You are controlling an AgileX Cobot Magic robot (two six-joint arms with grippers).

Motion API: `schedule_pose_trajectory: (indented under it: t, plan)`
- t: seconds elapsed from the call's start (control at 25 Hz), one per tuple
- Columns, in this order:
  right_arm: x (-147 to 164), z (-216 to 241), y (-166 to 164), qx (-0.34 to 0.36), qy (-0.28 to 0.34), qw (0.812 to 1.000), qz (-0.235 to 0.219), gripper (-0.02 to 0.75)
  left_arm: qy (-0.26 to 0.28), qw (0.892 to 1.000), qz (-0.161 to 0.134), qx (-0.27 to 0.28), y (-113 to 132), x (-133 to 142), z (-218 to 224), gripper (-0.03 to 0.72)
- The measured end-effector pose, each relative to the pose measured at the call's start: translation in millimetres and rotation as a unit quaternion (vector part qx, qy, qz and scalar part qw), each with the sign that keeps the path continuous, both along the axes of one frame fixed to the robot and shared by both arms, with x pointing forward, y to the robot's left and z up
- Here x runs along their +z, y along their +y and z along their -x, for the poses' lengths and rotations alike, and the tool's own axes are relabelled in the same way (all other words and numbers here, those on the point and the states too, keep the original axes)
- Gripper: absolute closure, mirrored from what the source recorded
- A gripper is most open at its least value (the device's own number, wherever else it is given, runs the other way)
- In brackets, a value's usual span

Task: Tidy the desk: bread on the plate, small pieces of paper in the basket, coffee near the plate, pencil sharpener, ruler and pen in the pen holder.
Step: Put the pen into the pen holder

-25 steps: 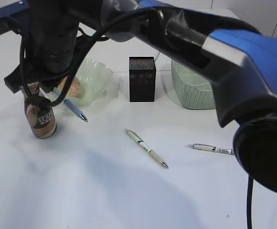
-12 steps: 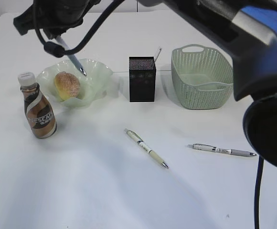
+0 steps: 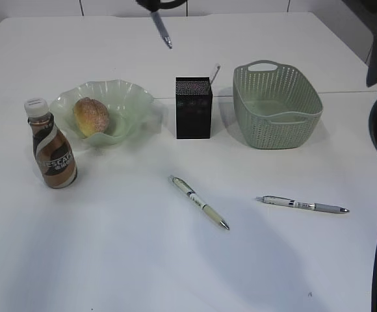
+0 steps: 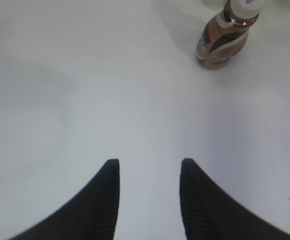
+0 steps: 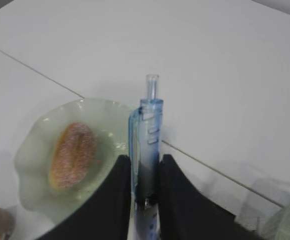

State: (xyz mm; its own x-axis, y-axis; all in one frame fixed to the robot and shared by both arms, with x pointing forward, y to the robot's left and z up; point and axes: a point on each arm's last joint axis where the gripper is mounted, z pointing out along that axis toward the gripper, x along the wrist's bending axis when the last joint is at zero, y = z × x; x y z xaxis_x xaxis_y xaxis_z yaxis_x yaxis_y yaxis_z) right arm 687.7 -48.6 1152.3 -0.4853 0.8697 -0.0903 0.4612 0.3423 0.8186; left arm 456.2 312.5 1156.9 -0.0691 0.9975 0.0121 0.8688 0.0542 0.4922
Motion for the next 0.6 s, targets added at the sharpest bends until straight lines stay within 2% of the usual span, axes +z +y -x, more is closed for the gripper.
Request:
schedule_pose_trajectory:
  t: [0.16, 0.28, 0.32, 0.36, 0.52, 0.6]
  plan:
    - [3, -18, -31, -0.03, -0.013, 0.999, -0.022, 0.604, -0.012, 1.0, 0.0, 0.0, 0, 1, -2, 0.413]
    - [4, -21, -35, -0.033, -0.015, 0.999, -0.025, 0.604, -0.028, 1.0, -0.001, -0.001, 0, 3, -4, 0.413]
    - [9, -33, -56, -0.051, -0.041, 0.996, -0.053, 0.604, -0.033, 0.999, -0.001, -0.001, 0, 3, -5, 0.413]
    - [12, -37, -61, -0.056, -0.054, 0.995, -0.061, 0.604, -0.038, 0.999, -0.001, -0.001, 0, 3, -6, 0.413]
    - [9, -48, -68, -0.063, -0.083, 0.991, -0.081, 0.604, -0.057, 0.998, -0.001, -0.002, 0, 5, -9, 0.413]
    - [-2, -56, -68, -0.065, -0.083, 0.991, -0.083, 0.604, -0.064, 0.998, -0.002, -0.002, 0, 6, -10, 0.413]
